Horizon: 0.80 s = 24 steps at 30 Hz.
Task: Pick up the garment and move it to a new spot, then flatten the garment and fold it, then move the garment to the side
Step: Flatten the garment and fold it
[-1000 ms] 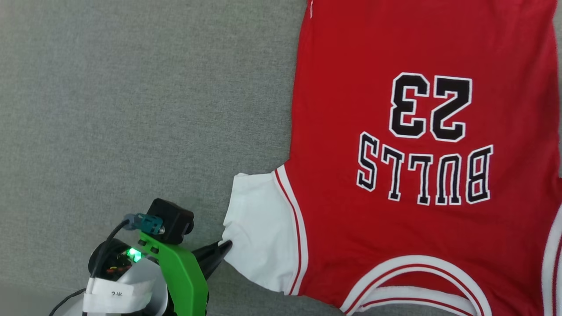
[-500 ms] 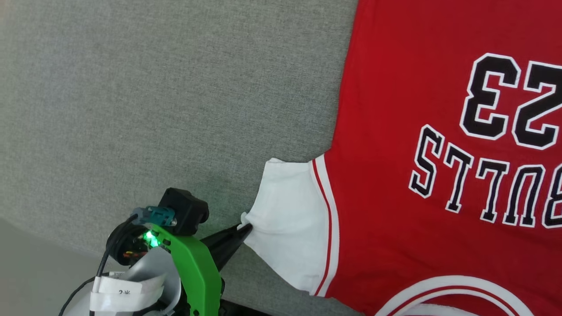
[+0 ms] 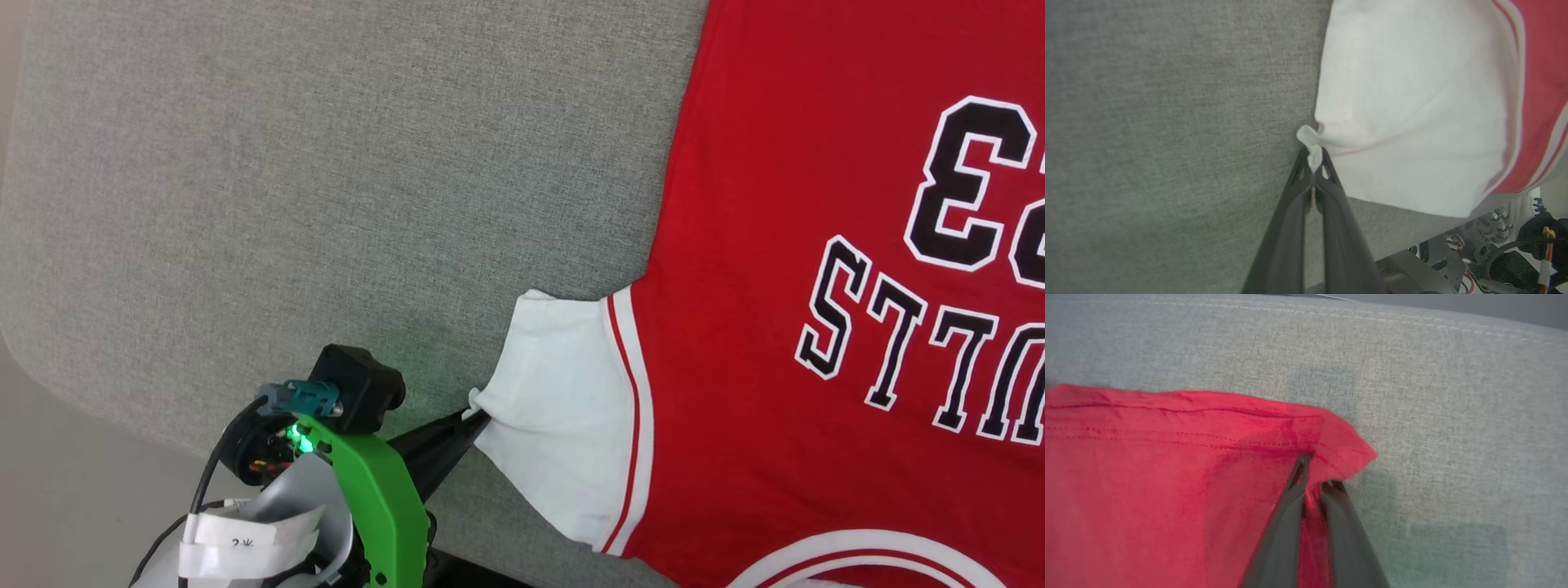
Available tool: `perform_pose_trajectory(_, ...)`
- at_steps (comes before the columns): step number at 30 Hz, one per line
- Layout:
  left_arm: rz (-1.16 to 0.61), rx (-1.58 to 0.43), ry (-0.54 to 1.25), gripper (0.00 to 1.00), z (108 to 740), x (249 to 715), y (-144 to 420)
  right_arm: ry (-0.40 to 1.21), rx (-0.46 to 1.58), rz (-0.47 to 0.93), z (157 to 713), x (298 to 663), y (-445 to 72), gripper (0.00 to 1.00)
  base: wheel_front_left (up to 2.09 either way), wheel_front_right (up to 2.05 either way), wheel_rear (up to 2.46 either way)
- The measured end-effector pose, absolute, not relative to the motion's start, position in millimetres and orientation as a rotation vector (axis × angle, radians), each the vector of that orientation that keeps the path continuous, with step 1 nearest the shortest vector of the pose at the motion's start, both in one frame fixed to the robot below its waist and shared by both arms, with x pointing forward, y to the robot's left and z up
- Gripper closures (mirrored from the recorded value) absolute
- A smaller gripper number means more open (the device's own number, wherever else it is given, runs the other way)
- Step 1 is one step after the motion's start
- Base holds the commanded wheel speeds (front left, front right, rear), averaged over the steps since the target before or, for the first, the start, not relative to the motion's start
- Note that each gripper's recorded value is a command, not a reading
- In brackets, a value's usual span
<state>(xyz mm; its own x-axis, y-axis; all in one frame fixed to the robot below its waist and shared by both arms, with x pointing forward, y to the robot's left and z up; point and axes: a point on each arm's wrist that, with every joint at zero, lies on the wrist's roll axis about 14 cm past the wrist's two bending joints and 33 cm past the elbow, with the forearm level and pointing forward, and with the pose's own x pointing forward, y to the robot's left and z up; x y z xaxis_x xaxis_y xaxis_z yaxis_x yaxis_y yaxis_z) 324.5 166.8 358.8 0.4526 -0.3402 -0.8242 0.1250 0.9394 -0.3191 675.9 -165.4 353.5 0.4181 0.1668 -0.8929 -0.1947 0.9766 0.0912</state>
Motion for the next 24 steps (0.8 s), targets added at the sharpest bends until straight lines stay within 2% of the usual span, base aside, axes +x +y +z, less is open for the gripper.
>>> perform_pose_trajectory(9,-0.302,-0.221,1.039,1.00,365,326,165,1.114,-0.026,0.224,357,662,-173,1.00,0.00,0.00,0.00)
perform_pose_trajectory(24,-0.319,-0.206,0.931,1.00,398,327,162,1.155,0.029,0.168,369,560,-220,1.00,0.00,0.00,0.00)
